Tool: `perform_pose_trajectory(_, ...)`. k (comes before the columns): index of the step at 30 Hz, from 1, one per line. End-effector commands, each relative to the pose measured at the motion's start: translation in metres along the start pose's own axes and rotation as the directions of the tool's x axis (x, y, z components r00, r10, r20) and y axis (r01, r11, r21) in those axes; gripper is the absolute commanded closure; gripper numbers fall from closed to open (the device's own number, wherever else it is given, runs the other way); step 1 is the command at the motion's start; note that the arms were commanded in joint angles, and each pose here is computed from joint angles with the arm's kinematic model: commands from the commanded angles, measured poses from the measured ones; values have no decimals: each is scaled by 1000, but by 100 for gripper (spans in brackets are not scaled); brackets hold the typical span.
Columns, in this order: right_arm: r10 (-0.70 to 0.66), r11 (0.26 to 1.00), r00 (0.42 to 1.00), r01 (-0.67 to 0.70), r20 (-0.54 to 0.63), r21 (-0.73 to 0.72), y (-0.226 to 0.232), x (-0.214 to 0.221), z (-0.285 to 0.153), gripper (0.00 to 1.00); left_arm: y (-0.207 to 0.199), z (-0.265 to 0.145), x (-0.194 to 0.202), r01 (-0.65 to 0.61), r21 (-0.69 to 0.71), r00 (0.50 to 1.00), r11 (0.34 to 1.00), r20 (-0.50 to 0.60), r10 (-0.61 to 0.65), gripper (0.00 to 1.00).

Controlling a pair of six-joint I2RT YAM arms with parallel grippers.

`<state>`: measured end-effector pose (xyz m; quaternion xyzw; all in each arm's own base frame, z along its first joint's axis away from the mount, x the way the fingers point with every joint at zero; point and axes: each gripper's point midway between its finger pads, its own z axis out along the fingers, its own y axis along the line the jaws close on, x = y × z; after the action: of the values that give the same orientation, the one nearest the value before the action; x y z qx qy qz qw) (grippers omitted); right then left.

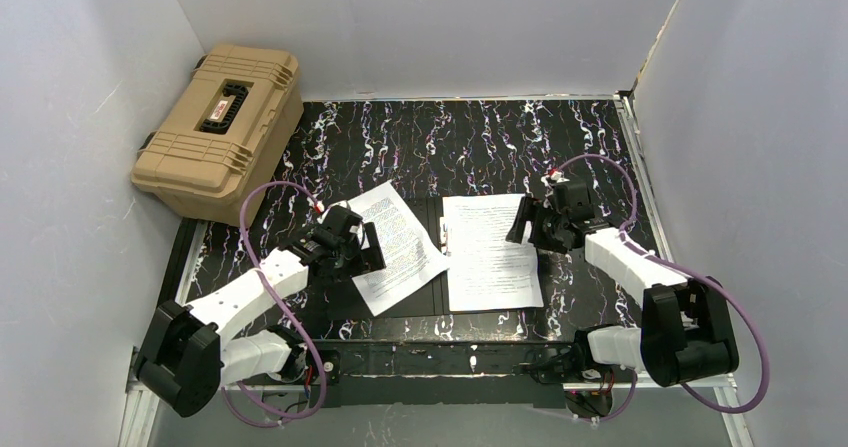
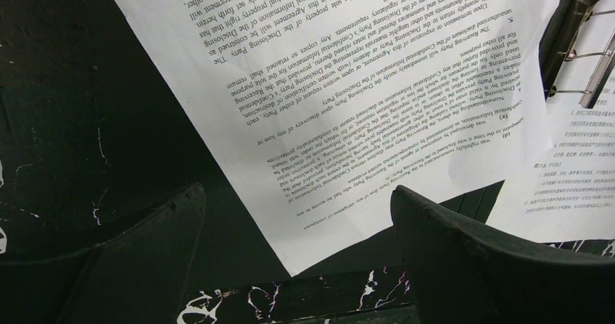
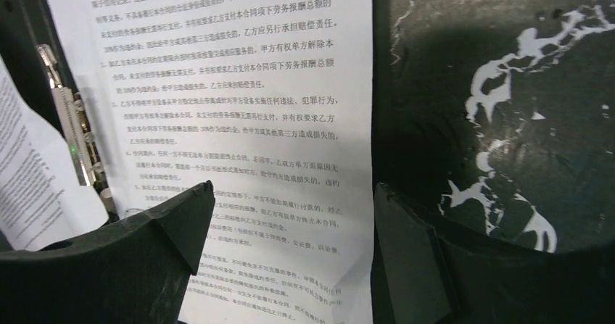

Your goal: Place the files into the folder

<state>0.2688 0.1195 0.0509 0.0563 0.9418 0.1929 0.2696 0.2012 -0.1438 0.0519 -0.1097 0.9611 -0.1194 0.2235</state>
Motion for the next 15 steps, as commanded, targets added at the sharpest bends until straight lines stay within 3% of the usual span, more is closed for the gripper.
perform_pose_trajectory(1,-30,992,996,19,86,129,-21,-18,-10,10,1,-10,-9,-6,-7,1000,1000,30,7,2)
perform_pose_trajectory(9,-39,984,978,2,204,177,-22,-43,-33,8,4,-18,-16,-11,-24,998,1000,59,13,2)
perform_pose_trajectory(15,-23,1000,958,25,286,-4,23,-65,-52,8,-2,-24,-19,1,6,997,1000,72,-2,2)
